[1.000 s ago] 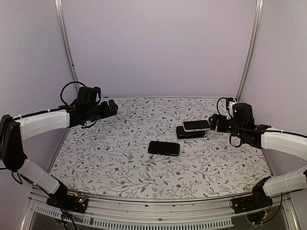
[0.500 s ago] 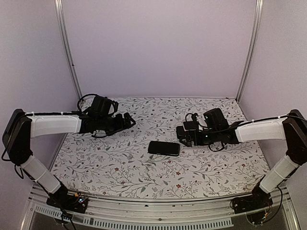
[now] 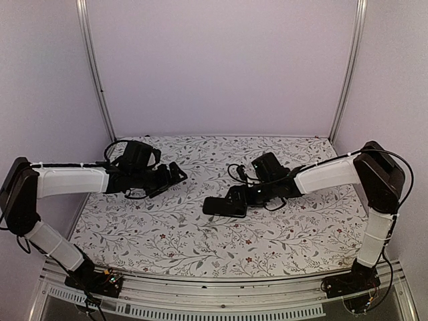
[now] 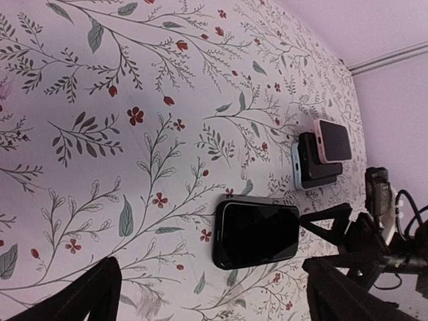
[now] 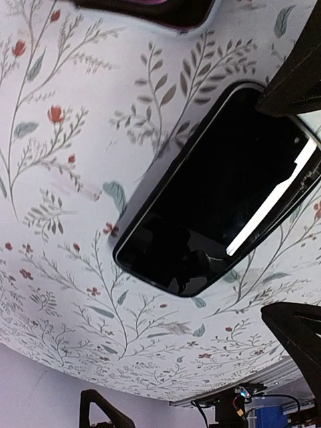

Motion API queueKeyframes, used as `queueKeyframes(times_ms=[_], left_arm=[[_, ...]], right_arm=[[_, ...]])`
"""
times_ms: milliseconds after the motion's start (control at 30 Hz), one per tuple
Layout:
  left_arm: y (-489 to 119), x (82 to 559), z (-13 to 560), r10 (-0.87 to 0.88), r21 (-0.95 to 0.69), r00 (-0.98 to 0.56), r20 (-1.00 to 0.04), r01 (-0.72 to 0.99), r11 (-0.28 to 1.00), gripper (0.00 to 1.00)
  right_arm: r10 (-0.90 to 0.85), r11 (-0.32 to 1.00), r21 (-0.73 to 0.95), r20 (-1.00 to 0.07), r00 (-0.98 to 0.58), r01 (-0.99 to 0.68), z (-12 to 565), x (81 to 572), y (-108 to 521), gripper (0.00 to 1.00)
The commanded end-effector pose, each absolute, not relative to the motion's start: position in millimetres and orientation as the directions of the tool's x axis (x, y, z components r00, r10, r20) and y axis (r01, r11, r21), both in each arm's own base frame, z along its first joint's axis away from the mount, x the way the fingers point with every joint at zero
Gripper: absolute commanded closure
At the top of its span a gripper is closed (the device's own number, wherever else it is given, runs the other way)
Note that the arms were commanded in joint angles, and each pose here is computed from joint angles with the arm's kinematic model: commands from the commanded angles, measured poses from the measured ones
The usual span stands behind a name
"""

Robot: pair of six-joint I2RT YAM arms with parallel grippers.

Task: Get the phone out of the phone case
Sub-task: Move the phone with the phone case to the center of the board.

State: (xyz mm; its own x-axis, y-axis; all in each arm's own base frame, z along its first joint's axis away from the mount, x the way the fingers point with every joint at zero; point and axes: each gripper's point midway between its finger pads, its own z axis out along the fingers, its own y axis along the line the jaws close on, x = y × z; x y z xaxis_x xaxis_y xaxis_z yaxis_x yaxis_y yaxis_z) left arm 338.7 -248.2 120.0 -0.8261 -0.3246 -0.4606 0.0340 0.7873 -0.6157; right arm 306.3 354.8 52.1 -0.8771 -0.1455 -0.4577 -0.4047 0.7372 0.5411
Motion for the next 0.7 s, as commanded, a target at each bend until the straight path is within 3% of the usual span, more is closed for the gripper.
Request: queueKeyframes(times_ms=[0, 133, 367, 500, 667], left_arm=[[-242, 336, 125, -0.362, -0.643, -0.821, -0.441, 0.008, 0.766, 0.02], [-230, 338, 127, -0.397, -0.656, -0.809, -0.434, -0.019, 0.754, 0.02], [-228, 341, 133, -0.413, -0.684, -0.81, -0.417, -0.019, 0.729, 0.02], [-233, 341, 135, -0.421, -0.708, -0.817, -0.394, -0.021, 0.705, 0.02], [-238, 346, 145, -0.428, -0.728, -0.808, -0.405, 0.002, 0.686, 0.02]], right_arm=[[-0.247, 0.648, 0.595, -0.426, -0.871, -0.475, 57, 271, 413, 0.01], [-0.306, 0.628, 0.57, -0.444, -0.842, -0.529, 65, 259, 442, 0.01], [-0.423, 0.693, 0.29, -0.577, -0.698, -0.66, 76, 294, 416, 0.01], [-0.57, 0.598, 0.127, -0.627, -0.531, -0.792, 78, 308, 407, 0.01], [-0.616, 0.532, 0.079, -0.647, -0.449, -0.843, 76, 333, 401, 0.01]])
